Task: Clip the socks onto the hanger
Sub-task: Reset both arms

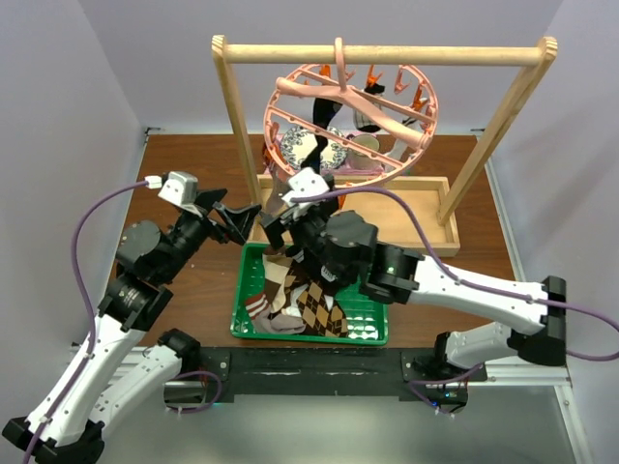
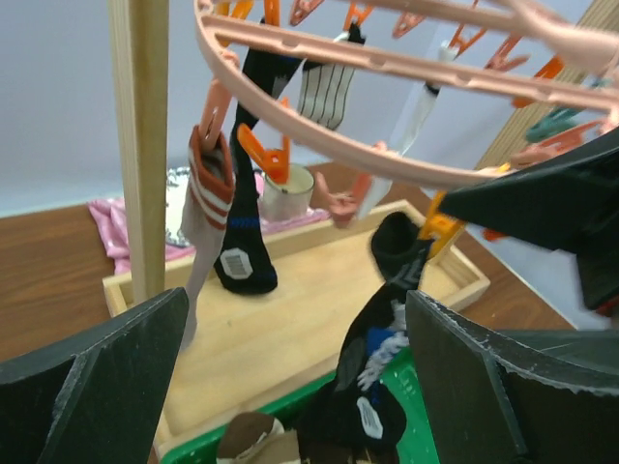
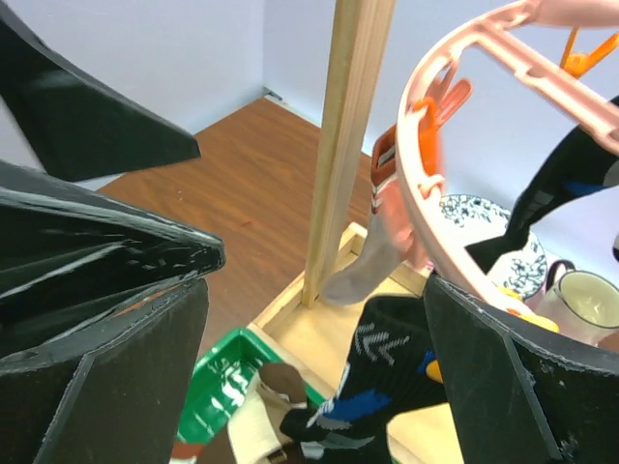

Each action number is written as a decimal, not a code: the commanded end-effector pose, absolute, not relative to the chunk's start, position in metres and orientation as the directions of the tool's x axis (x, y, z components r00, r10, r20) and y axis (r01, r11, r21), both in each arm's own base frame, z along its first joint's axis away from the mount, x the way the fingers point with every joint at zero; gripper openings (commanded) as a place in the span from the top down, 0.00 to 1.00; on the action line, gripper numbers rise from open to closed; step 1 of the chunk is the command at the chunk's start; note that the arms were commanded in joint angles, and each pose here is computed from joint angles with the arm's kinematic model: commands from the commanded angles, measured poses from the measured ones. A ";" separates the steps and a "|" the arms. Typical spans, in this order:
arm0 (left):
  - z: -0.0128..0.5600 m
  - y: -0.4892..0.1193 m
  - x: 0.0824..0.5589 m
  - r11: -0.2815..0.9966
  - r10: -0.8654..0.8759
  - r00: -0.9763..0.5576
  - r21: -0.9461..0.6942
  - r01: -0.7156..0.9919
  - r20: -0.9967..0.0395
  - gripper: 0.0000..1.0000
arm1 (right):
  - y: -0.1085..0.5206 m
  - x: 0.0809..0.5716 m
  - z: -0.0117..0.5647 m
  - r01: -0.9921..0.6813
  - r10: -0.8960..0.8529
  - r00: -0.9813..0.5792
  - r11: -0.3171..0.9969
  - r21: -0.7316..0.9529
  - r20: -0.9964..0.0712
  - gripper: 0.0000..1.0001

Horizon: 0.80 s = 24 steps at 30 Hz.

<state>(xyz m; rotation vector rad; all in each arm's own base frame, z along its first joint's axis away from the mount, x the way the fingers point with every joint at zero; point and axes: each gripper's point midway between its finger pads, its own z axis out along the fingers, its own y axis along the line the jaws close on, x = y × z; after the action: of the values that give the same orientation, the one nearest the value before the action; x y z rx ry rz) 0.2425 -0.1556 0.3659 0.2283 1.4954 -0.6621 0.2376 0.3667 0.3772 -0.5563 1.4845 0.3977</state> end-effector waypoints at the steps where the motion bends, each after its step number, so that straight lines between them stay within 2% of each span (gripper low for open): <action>1: 0.335 -0.162 0.240 0.799 -0.203 -0.128 -0.240 0.551 -0.971 0.00 | 0.339 0.219 0.405 -0.609 0.007 0.042 0.793 -0.020 -0.999 0.01; 3: 0.326 -0.159 0.242 0.812 -0.196 -0.145 -0.244 0.530 -0.970 0.00 | 0.333 0.210 0.406 -0.640 0.004 0.009 0.768 -0.002 -1.000 0.01; 5: 0.322 -0.159 0.243 0.815 -0.187 -0.150 -0.238 0.529 -0.971 0.00 | 0.328 0.199 0.395 -0.673 -0.081 -0.027 0.738 -0.042 -0.996 0.01; 14: 0.317 -0.169 0.241 0.788 -0.137 -0.155 -0.202 0.581 -0.978 0.00 | 0.306 0.145 0.368 -0.814 -0.160 -0.154 0.579 0.033 -0.975 0.01; 18: 0.314 -0.168 0.246 0.796 -0.064 -0.123 -0.125 0.592 -0.990 0.00 | 0.294 0.139 0.313 -0.803 -0.272 -0.240 0.595 0.033 -0.932 0.01; 24: 0.304 -0.170 0.249 0.795 -0.006 -0.137 -0.088 0.600 -0.990 0.00 | 0.274 0.147 0.248 -0.723 -0.270 -0.315 0.689 0.046 -0.910 0.01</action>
<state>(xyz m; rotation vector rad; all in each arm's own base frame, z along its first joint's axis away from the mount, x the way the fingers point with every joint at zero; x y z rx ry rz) 0.2494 -0.1662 0.2932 0.4060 1.6761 -0.5776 0.1457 0.2873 0.2928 -0.8230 1.7877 0.6221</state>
